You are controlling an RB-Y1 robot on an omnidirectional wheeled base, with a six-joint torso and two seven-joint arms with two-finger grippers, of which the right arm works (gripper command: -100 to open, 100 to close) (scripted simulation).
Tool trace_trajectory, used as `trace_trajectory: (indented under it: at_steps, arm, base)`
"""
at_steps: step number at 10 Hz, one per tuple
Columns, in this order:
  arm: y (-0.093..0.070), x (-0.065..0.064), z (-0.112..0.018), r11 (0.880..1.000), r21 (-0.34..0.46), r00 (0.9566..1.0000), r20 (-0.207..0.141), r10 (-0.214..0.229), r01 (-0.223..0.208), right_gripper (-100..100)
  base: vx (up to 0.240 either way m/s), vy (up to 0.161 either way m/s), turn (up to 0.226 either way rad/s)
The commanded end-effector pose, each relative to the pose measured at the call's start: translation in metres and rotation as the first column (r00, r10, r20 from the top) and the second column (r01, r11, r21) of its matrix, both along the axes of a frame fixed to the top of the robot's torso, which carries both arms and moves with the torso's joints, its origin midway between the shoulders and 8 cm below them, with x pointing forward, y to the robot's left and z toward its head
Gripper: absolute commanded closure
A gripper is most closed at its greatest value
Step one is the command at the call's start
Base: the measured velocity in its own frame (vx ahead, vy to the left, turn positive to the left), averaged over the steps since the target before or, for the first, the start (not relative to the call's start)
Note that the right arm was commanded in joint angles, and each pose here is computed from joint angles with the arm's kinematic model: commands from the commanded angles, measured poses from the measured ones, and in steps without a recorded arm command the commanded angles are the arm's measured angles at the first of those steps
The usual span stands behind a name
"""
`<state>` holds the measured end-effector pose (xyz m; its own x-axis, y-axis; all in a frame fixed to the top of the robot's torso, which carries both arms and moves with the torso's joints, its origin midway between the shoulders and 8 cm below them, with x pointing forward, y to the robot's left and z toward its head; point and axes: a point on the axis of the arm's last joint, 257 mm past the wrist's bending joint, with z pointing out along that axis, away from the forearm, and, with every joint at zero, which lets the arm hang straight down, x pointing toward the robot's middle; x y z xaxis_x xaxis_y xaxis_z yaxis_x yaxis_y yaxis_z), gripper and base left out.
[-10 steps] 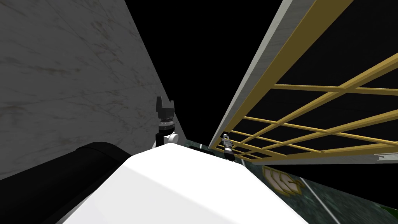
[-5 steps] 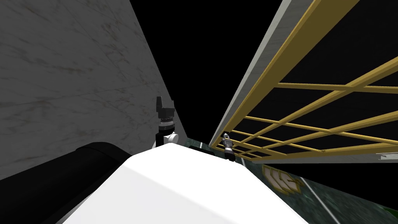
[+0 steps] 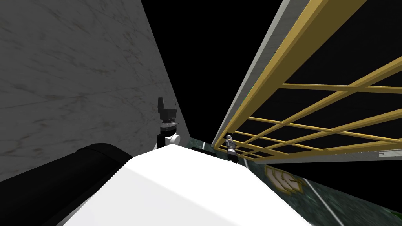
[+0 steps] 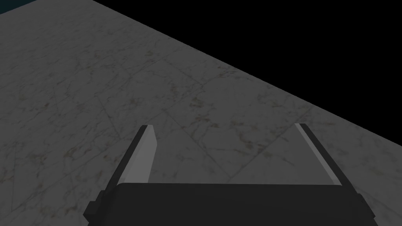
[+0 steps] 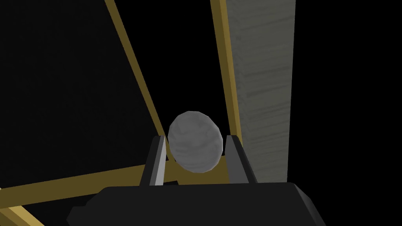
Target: Pull the door open
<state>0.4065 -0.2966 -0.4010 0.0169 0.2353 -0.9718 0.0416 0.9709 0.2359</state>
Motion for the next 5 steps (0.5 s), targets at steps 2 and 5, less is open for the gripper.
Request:
trace_trajectory:
  at_steps: [2, 5]
  arm:
    - [-0.0091, -0.0012, 0.003, 0.998, 0.055, 0.9998, 0.01, -0.015, 0.015, 100]
    - [-0.0175, -0.0003, 0.0049, 0.988, 0.152, 0.9993, 0.021, -0.031, 0.027, 100]
  base:
    - [-0.077, -0.002, 0.028]
    - [-0.075, -0.007, 0.051]
